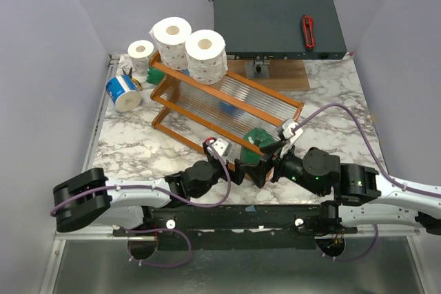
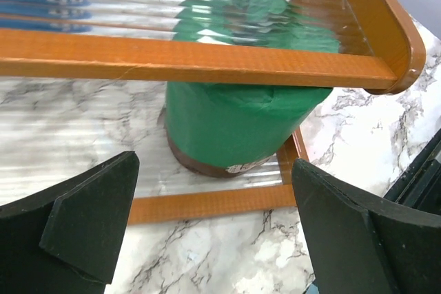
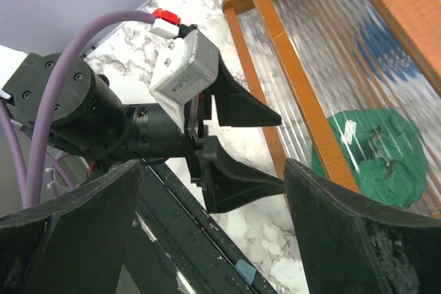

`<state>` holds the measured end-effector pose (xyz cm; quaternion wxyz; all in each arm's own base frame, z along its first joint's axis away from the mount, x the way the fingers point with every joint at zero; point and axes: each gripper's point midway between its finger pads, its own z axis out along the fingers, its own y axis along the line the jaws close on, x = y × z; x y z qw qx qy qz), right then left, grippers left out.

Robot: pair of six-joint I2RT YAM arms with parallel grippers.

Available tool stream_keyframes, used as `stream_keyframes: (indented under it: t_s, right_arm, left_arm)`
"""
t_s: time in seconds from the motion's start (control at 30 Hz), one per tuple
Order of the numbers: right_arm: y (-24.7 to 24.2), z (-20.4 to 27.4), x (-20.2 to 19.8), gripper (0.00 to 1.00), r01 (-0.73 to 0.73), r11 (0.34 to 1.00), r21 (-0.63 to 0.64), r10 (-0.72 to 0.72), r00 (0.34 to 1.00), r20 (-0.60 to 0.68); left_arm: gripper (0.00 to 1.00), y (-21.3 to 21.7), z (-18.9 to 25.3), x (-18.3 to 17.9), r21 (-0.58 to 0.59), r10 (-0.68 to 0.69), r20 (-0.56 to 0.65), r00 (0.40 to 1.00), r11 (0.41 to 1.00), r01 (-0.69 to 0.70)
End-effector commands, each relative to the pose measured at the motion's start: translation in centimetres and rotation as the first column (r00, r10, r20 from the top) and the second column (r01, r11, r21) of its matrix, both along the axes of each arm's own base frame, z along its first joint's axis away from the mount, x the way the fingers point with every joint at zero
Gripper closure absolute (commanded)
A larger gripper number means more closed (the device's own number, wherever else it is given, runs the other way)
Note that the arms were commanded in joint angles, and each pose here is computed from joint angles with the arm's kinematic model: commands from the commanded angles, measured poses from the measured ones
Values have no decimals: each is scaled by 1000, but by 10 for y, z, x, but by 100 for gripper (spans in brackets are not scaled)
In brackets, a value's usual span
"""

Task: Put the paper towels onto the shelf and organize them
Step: Adjust the paper towel on the shelf.

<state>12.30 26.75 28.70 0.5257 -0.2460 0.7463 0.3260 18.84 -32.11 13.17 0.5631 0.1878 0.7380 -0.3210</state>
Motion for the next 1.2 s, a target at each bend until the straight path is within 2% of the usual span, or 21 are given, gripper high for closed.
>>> stream_keyframes:
  t_s: [0.0, 0.2, 0.33, 0.47, 0.6, 0.83, 0.93, 1.17]
  right_arm:
    - [-12, 23, 6, 13, 45, 997, 63, -47, 999, 25]
    - [-12, 17, 9, 13, 72, 995, 74, -74, 997, 20]
    - [-14, 10, 16, 13, 124, 990, 69, -125, 992, 18]
    - [-9, 1, 20, 13, 148, 988, 44, -149, 989, 11]
    - [-9, -6, 24, 13, 178, 983, 30, -179, 984, 2]
    - [-43, 19, 36, 14, 314, 944, 100, -316, 949, 5]
    - [-58, 20, 45, 15, 400, 914, 73, -402, 916, 17]
    - [-62, 5, 50, 16, 475, 880, 9, -475, 880, -7]
  left_arm:
    - [1, 35, -11, 3, 69, 136, -89, 987, 989, -130]
    - [1, 80, 1, 3, 52, 282, -168, 945, 959, -277]
    - [1, 123, 6, 11, 26, 414, -288, 863, 905, -425]
    - [2, 154, 13, 22, 17, 442, -406, 800, 879, -477]
    - [2, 174, 31, 34, 18, 486, -408, 773, 851, -525]
    - [1, 181, 64, 45, -29, 481, -414, 773, 842, -539]
    - [1, 181, 77, 51, -80, 455, -412, 790, 845, -528]
    - [1, 152, 85, 59, -240, 259, -488, 834, 879, -413]
